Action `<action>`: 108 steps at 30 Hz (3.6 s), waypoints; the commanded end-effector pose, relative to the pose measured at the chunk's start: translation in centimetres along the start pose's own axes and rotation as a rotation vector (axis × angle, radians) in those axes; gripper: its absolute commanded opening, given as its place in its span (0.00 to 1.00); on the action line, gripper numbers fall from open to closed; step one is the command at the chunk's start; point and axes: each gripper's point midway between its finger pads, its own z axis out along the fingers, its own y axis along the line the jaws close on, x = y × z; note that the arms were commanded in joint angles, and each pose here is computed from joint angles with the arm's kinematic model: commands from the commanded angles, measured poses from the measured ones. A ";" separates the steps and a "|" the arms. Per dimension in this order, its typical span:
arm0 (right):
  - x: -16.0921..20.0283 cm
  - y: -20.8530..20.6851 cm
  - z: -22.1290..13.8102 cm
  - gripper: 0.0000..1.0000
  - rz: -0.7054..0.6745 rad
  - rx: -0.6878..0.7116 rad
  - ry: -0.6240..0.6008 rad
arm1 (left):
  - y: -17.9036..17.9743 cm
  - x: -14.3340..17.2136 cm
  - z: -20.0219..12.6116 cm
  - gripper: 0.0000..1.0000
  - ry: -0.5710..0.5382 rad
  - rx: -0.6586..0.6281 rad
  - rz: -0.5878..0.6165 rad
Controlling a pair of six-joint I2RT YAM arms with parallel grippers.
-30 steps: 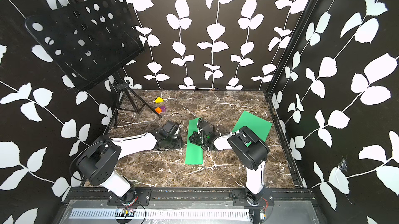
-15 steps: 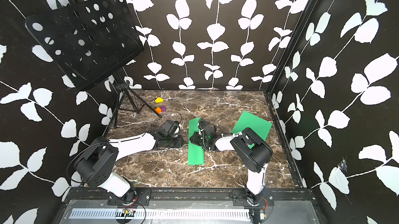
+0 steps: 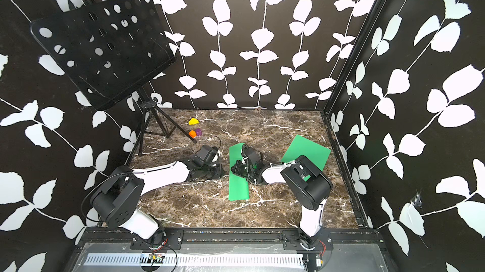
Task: Fold the rectangular paper in half along the long edge
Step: Fold the paper at the center of the board.
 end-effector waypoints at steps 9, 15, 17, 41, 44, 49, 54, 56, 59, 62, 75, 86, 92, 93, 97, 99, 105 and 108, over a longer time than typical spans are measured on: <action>-0.9 1.0 0.6 0.13 0.029 -0.057 -0.020 | 0.8 0.7 0.5 0.23 0.019 -0.018 -0.006; -0.9 1.3 1.0 0.13 0.042 -0.089 -0.014 | 1.0 0.9 0.7 0.23 0.024 -0.023 -0.008; -0.8 1.3 1.1 0.13 0.046 -0.098 -0.010 | 1.0 0.9 0.7 0.23 0.025 -0.023 -0.009; -0.7 0.2 0.3 0.13 0.048 -0.101 -0.002 | 0.8 0.8 1.0 0.23 0.031 -0.019 -0.005; -0.7 0.3 0.5 0.14 0.050 -0.106 -0.001 | 0.8 0.8 1.0 0.22 0.030 -0.018 -0.005; -0.9 0.4 0.5 0.14 0.053 -0.107 -0.003 | 0.9 0.8 1.0 0.22 0.033 -0.018 -0.004; -0.9 0.3 0.4 0.14 0.051 -0.103 -0.004 | 0.9 0.9 1.1 0.22 0.032 -0.021 -0.004; -0.8 0.2 0.4 0.14 0.051 -0.097 0.000 | 0.9 0.9 1.0 0.22 0.031 -0.018 -0.005; -0.8 0.2 0.4 0.14 0.049 -0.095 0.000 | 0.8 0.7 1.0 0.22 0.028 -0.016 -0.004; -0.7 -0.2 0.4 0.14 0.050 -0.085 0.001 | 0.8 0.7 1.0 0.22 0.027 -0.017 -0.004; -0.5 -0.2 0.6 0.14 0.056 -0.096 0.016 | 1.0 1.0 1.1 0.22 0.032 -0.021 -0.005; -0.2 -0.4 1.0 0.15 0.066 -0.097 0.032 | 1.0 1.0 1.2 0.23 0.036 -0.020 -0.005; 0.1 -1.1 1.2 0.15 0.079 -0.076 0.038 | 1.1 1.0 1.3 0.23 0.038 -0.021 -0.008; 0.2 -1.2 1.2 0.15 0.080 -0.074 0.040 | 1.0 1.0 1.3 0.23 0.037 -0.020 -0.006; 0.2 -1.0 1.2 0.15 0.083 -0.087 0.046 | 1.1 1.1 1.3 0.23 0.037 -0.021 -0.008; 0.2 -0.8 1.2 0.15 0.080 -0.095 0.047 | 1.1 1.1 1.3 0.23 0.036 -0.022 -0.007; 0.3 -0.2 0.9 0.15 0.069 -0.112 0.062 | 1.1 1.0 1.3 0.23 0.035 -0.021 -0.009; 0.4 0.1 0.9 0.15 0.066 -0.125 0.069 | 1.1 1.1 1.4 0.23 0.037 -0.022 -0.009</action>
